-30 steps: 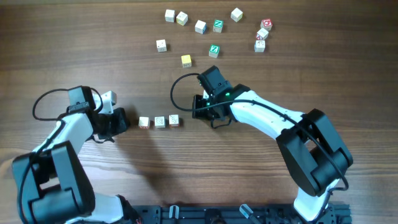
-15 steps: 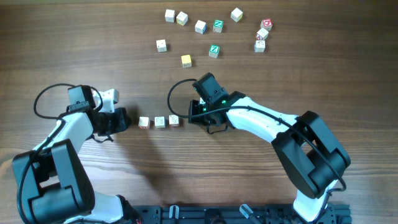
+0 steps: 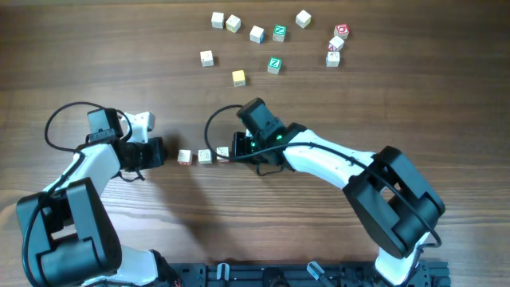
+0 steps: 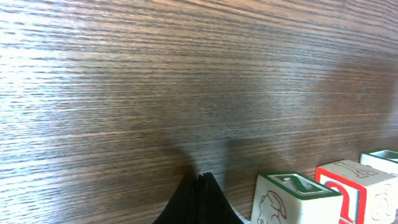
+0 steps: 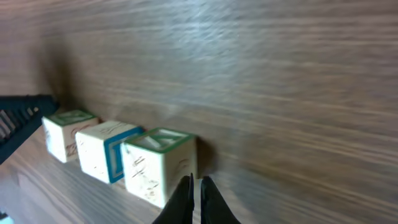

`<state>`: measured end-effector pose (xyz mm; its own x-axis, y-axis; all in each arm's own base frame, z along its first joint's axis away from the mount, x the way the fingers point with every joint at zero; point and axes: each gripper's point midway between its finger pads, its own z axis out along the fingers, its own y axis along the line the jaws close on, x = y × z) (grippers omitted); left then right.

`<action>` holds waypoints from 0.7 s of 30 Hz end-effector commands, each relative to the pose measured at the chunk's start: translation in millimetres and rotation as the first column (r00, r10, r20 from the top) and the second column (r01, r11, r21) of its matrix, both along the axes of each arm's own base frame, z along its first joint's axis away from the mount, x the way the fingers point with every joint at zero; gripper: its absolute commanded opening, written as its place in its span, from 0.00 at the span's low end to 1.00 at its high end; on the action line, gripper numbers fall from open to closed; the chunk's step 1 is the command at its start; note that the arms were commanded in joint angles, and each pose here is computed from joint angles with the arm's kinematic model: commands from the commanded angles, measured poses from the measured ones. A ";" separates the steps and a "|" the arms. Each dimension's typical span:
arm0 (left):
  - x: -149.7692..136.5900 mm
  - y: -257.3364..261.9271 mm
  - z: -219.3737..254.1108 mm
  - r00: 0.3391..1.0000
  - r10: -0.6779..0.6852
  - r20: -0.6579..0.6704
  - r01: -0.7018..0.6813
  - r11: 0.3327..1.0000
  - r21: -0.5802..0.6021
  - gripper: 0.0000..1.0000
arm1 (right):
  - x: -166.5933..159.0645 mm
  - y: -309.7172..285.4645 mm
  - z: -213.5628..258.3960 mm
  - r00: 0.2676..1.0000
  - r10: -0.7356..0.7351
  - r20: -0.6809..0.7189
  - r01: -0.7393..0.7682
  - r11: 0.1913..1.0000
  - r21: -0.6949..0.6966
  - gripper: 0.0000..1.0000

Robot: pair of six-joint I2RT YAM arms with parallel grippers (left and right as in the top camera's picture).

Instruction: Form a horizontal line

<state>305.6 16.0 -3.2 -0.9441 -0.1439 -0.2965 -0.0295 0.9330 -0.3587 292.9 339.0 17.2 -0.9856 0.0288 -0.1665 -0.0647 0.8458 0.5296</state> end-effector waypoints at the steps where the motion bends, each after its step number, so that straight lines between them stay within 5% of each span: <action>1: -9.1 -12.8 -9.3 0.999 -0.049 -0.020 0.048 0.999 -0.026 0.04 | -1.8 0.9 0.9 1.000 0.021 0.019 -0.021 1.000 -0.003 0.07; 21: -13.6 -31.4 -10.8 0.994 -0.102 -0.026 0.101 0.994 -0.047 0.05 | -1.4 1.2 1.0 1.000 0.021 0.021 -0.021 1.000 -0.002 0.09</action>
<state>304.2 -10.3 -3.7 -0.9494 -0.0838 -0.3028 0.0445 0.9182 -0.3937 291.4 342.1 18.1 -0.9844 0.0165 -0.1752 -0.0805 0.8430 0.5318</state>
